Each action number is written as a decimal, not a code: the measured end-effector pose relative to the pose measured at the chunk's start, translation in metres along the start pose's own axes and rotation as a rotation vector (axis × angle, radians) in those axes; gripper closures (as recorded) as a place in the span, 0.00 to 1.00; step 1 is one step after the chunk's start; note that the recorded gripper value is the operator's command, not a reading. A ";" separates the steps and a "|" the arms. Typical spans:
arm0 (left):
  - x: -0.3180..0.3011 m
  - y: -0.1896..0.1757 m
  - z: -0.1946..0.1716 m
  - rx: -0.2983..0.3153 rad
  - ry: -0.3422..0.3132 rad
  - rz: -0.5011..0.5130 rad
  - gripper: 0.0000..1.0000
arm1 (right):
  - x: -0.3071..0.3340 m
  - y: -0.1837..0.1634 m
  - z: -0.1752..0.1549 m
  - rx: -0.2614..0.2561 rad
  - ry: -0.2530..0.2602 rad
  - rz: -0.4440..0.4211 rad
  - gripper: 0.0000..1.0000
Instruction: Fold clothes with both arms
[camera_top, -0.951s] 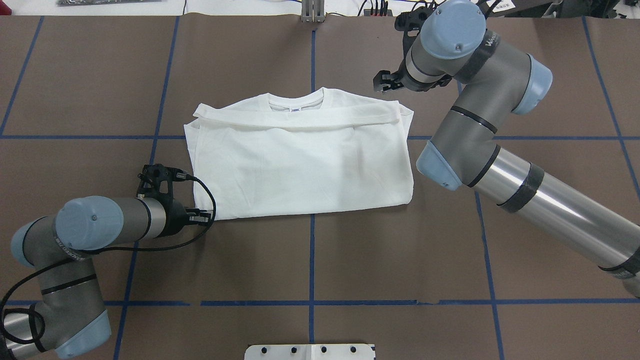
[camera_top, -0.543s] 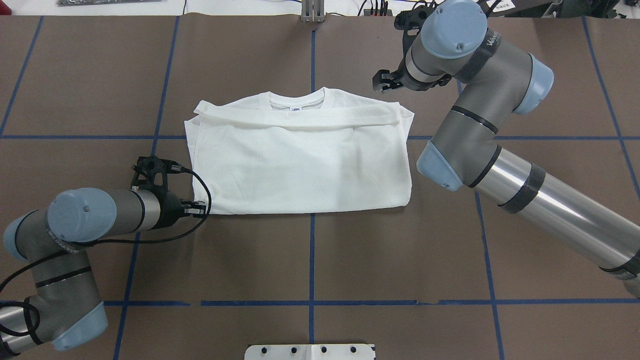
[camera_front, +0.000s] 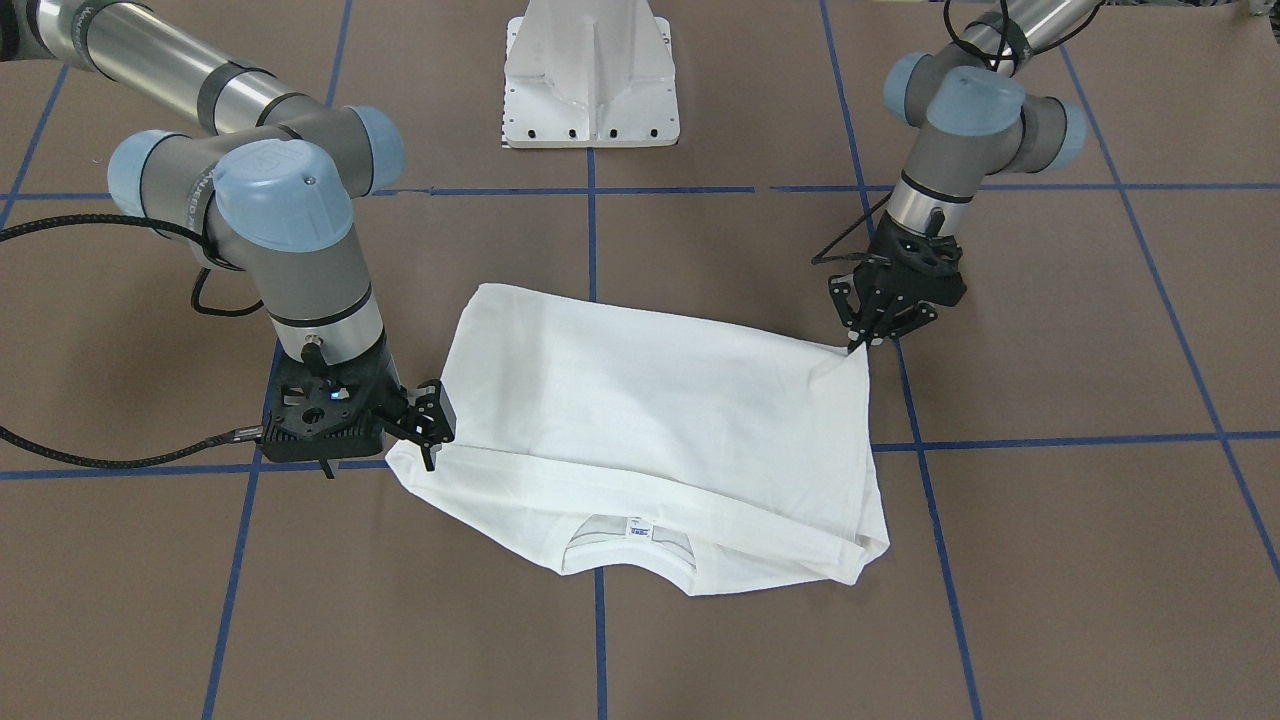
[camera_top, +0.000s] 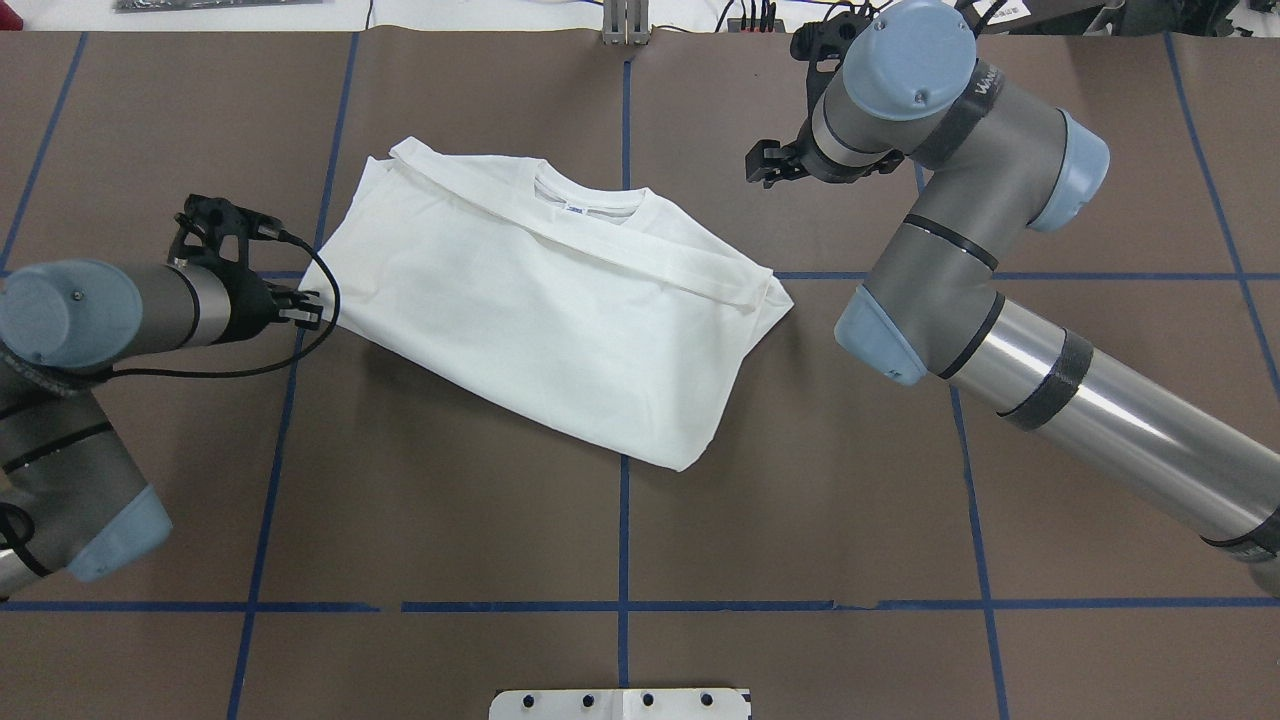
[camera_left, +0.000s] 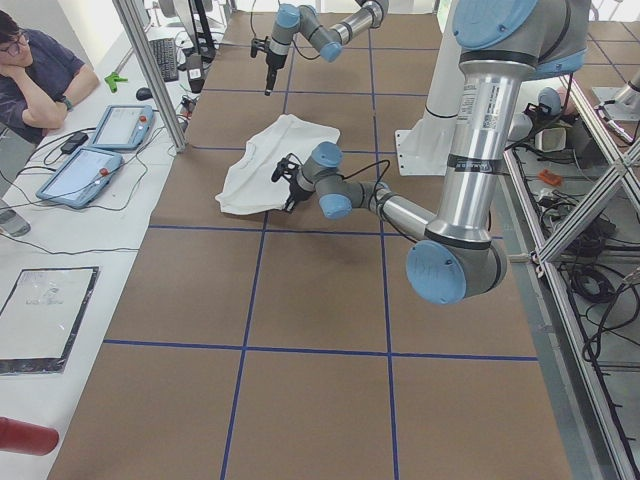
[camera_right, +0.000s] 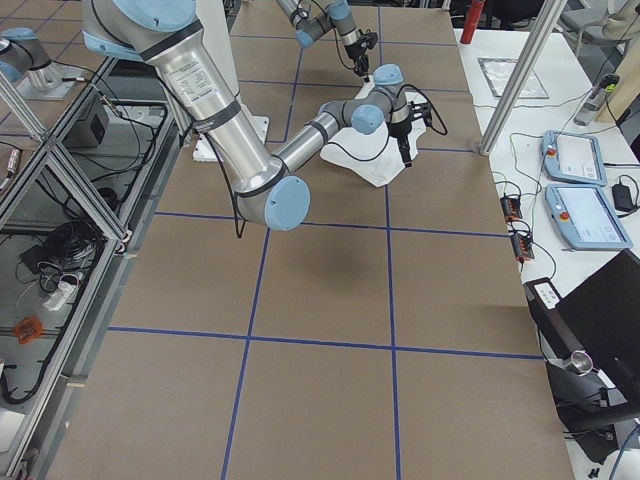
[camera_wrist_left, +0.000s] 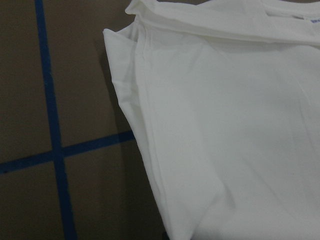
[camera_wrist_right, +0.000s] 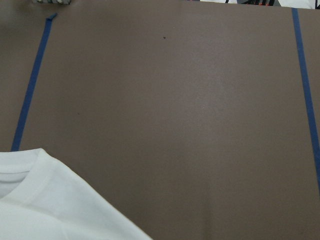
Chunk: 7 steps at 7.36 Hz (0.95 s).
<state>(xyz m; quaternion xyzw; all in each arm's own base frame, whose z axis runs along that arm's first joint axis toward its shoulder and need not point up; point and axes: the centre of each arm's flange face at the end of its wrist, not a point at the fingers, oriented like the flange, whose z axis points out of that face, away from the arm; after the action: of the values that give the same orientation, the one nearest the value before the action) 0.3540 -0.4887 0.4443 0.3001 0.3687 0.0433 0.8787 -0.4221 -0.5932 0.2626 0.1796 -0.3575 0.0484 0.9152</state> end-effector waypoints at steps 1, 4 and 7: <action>-0.045 -0.031 0.014 0.021 -0.077 0.039 1.00 | -0.002 0.002 -0.001 0.001 -0.004 0.002 0.00; -0.091 -0.155 0.088 0.018 -0.224 0.068 1.00 | -0.036 0.024 -0.011 -0.005 -0.051 0.034 0.00; -0.083 -0.212 0.105 0.011 -0.248 0.095 0.00 | -0.078 0.047 -0.023 0.005 -0.090 0.069 0.00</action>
<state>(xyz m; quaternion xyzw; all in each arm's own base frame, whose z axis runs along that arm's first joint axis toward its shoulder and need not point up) 0.3338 -0.7386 0.4346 0.3251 0.2430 0.0454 0.9128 -0.4758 -0.5378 0.2087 0.1715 -0.4041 0.0730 0.8955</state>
